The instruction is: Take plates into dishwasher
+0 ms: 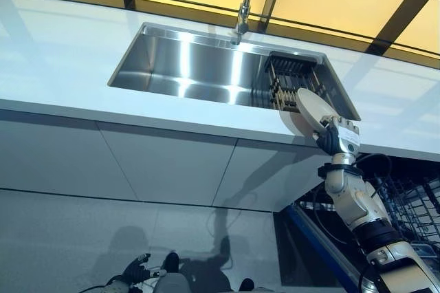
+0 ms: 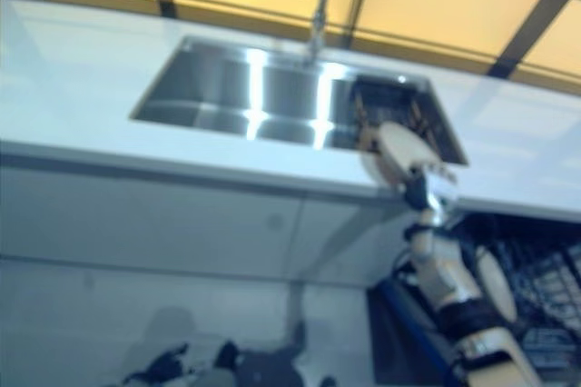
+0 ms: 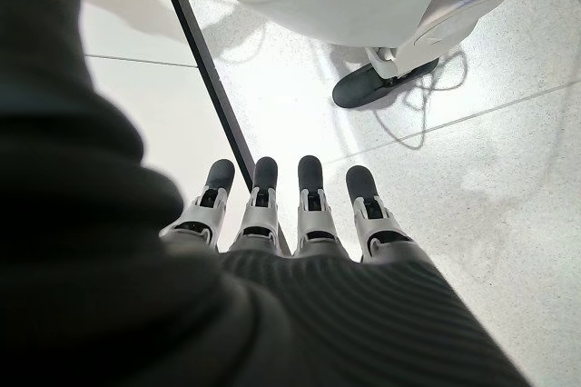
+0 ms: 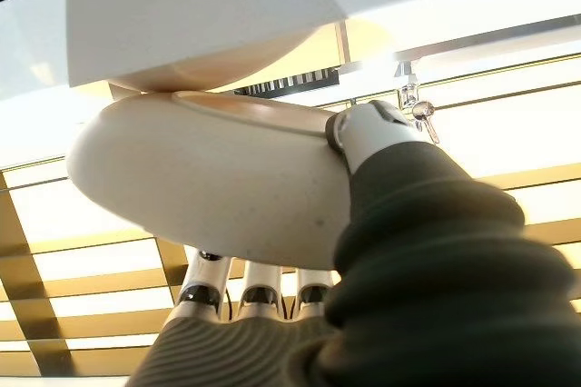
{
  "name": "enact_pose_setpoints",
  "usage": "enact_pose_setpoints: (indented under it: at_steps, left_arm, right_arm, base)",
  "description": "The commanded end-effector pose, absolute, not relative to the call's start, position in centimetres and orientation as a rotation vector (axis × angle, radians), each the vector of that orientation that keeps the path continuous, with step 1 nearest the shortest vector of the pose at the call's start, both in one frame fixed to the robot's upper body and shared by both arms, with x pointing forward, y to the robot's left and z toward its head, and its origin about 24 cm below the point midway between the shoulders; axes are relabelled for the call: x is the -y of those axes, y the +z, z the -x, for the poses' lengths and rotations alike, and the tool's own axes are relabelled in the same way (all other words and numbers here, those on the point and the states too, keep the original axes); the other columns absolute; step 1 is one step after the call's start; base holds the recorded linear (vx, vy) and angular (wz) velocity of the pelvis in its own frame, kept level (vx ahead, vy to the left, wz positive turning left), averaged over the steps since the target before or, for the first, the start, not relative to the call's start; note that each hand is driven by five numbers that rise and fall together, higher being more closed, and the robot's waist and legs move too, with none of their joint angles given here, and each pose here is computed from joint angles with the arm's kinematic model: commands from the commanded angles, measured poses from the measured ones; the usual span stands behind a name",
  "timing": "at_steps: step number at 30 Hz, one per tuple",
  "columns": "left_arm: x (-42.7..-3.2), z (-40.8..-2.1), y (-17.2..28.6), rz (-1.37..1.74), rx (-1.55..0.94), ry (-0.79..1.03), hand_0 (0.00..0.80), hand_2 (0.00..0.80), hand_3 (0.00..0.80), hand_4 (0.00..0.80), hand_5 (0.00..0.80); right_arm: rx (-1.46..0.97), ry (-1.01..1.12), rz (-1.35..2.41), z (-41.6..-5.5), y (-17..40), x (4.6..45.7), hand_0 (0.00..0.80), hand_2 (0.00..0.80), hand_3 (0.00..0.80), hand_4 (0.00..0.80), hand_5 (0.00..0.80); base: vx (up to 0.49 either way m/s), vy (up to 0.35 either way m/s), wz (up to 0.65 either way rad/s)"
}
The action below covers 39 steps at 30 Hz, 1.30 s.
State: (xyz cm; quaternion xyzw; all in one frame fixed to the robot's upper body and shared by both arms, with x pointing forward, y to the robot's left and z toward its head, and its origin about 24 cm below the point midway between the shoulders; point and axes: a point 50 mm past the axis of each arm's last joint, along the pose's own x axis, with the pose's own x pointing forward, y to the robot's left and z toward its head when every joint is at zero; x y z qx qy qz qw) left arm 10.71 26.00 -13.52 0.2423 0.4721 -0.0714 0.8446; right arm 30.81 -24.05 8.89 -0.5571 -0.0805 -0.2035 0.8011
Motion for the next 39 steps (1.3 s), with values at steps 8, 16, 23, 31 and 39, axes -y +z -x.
enact_pose_setpoints:
  at_steps: [8, 16, 23, 31, 39]
  left_arm:
    - [-24.8, -11.2, -13.6, -0.513, -0.956, -0.198, 0.000, 0.000, 0.000, 0.000, 0.000]
    - [-25.0, -11.3, -13.5, -0.506, -0.963, -0.186, 0.000, 0.000, 0.000, 0.000, 0.000]
    - [-24.8, -11.5, -13.6, -0.500, -0.968, -0.188, 0.000, 0.000, 0.000, 0.000, 0.000]
    - [-24.4, -11.3, -13.8, -0.507, -0.983, -0.196, 0.000, 0.000, 0.000, 0.000, 0.000]
    - [-24.6, -11.1, -13.9, -0.497, -0.990, -0.175, 0.000, 0.000, 0.000, 0.000, 0.000]
  right_arm:
    - [0.386, -0.644, 1.190, -30.1, 15.1, 26.9, 0.800, 0.800, 0.800, 0.800, 0.800]
    - [0.566, -0.793, 1.183, -28.2, 19.8, 28.6, 0.800, 0.800, 0.800, 0.800, 0.800]
    - [0.722, -0.886, 1.187, -26.7, 22.5, 28.7, 0.800, 0.800, 0.800, 0.800, 0.800]
    - [0.834, -0.931, 1.021, -25.4, 23.4, 28.5, 0.800, 0.800, 0.800, 0.800, 0.800]
    - [0.680, -0.858, 0.567, -25.1, 19.8, 29.3, 0.800, 0.800, 0.800, 0.800, 0.800]
  base:
    - [-0.004, -0.001, 0.00]
    - [-0.017, -0.002, -0.01]
    - [-0.037, -0.006, -0.06]
    - [-0.025, -0.012, -0.05]
    - [-0.039, -0.042, -0.11]
